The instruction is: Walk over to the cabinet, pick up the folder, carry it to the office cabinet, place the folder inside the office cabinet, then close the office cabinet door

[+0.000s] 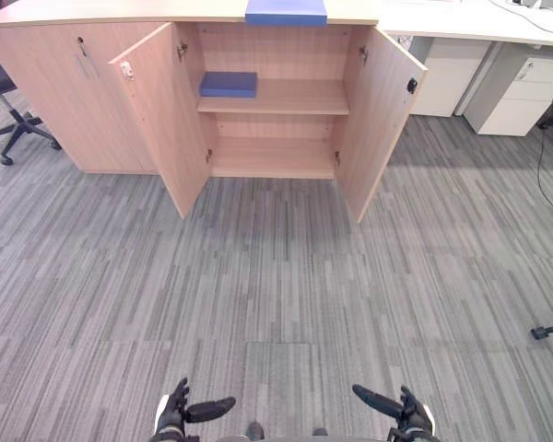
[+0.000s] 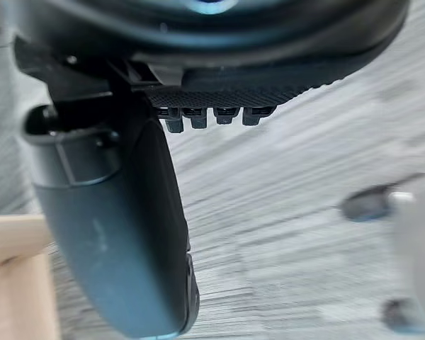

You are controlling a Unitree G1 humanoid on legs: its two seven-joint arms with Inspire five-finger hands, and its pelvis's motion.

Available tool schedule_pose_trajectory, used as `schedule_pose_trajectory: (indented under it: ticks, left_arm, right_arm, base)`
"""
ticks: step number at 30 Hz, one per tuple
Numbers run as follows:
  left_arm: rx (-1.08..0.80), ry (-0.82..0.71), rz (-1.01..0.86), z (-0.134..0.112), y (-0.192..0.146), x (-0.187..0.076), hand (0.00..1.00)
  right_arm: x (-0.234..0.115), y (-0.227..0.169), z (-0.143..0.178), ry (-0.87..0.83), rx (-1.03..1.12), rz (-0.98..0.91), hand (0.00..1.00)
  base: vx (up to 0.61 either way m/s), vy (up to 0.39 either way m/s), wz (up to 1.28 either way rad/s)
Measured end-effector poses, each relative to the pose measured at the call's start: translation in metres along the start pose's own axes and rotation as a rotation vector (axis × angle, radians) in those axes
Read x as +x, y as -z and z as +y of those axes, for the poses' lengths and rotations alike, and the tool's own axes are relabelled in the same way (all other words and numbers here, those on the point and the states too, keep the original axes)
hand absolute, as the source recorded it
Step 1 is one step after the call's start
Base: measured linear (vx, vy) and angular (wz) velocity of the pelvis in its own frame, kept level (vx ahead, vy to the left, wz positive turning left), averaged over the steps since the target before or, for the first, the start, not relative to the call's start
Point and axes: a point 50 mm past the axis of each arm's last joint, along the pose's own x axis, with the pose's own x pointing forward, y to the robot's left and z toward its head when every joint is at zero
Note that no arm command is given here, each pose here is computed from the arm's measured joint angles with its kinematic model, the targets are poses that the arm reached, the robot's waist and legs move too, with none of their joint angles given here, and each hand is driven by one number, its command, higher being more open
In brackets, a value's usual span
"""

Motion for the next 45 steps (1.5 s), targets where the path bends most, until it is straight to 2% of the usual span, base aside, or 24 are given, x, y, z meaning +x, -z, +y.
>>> schedule_pose_trajectory:
  ticks: [5, 12, 19, 25, 28, 32, 34, 36, 38, 40, 45]
  left_arm:
    - [-0.015, -0.004, -0.044, 0.003, -0.009, 0.001, 1.0]
    - [-0.024, -0.013, -0.033, 0.006, -0.005, -0.001, 1.0]
    - [-0.099, -0.038, -0.071, 0.005, -0.014, -0.001, 1.0]
    - [-0.108, -0.053, -0.102, 0.01, -0.021, -0.001, 1.0]
    - [-0.097, -0.079, -0.141, 0.016, -0.036, 0.004, 1.0]
    - [-0.098, -0.065, -0.22, 0.01, -0.066, 0.014, 1.0]
    - [-0.097, -0.052, -0.214, 0.005, -0.065, 0.014, 1.0]
    - [-0.106, -0.036, -0.219, -0.001, -0.067, 0.015, 1.0]
    - [-0.142, -0.031, -0.179, -0.01, -0.054, 0.012, 1.0]
    - [-0.15, -0.027, -0.165, -0.01, -0.046, 0.008, 1.0]
    - [-0.153, -0.006, -0.179, -0.013, -0.049, 0.008, 1.0]
  right_arm:
    - [0.001, -0.012, -0.004, -0.013, -0.103, -0.059, 1.0]
    - [0.002, -0.015, -0.002, -0.028, -0.132, -0.071, 1.0]
    - [0.011, -0.042, 0.002, -0.028, -0.139, -0.138, 1.0]
    - [0.011, -0.042, 0.006, -0.034, -0.149, -0.134, 1.0]
    - [0.01, -0.04, 0.01, -0.045, -0.157, -0.125, 1.0]
    - [0.011, -0.041, 0.005, -0.033, -0.154, -0.124, 1.0]
    - [0.009, -0.036, 0.0, -0.021, -0.159, -0.115, 1.0]
    - [0.012, -0.05, 0.005, -0.033, -0.154, -0.152, 1.0]
    - [0.011, -0.055, 0.007, -0.041, -0.158, -0.176, 1.0]
    - [0.008, -0.057, 0.015, -0.059, -0.14, -0.196, 1.0]
    - [0.009, -0.092, 0.038, -0.11, -0.1, -0.324, 1.0]
  base:
    - [0.05, 0.0, 0.0]
    - [-0.01, -0.003, 0.0]
    - [-0.06, 0.009, -0.12]
    - [0.11, 0.096, -0.01]
    - [0.35, 0.058, 0.26]
    - [0.56, -0.048, 0.8]
    - [0.75, -0.173, 0.62]
    - [0.74, -0.214, 0.29]
    - [0.63, -0.191, 0.14]
    - [0.71, -0.157, -0.2]
    - [0.58, -0.002, -0.53]
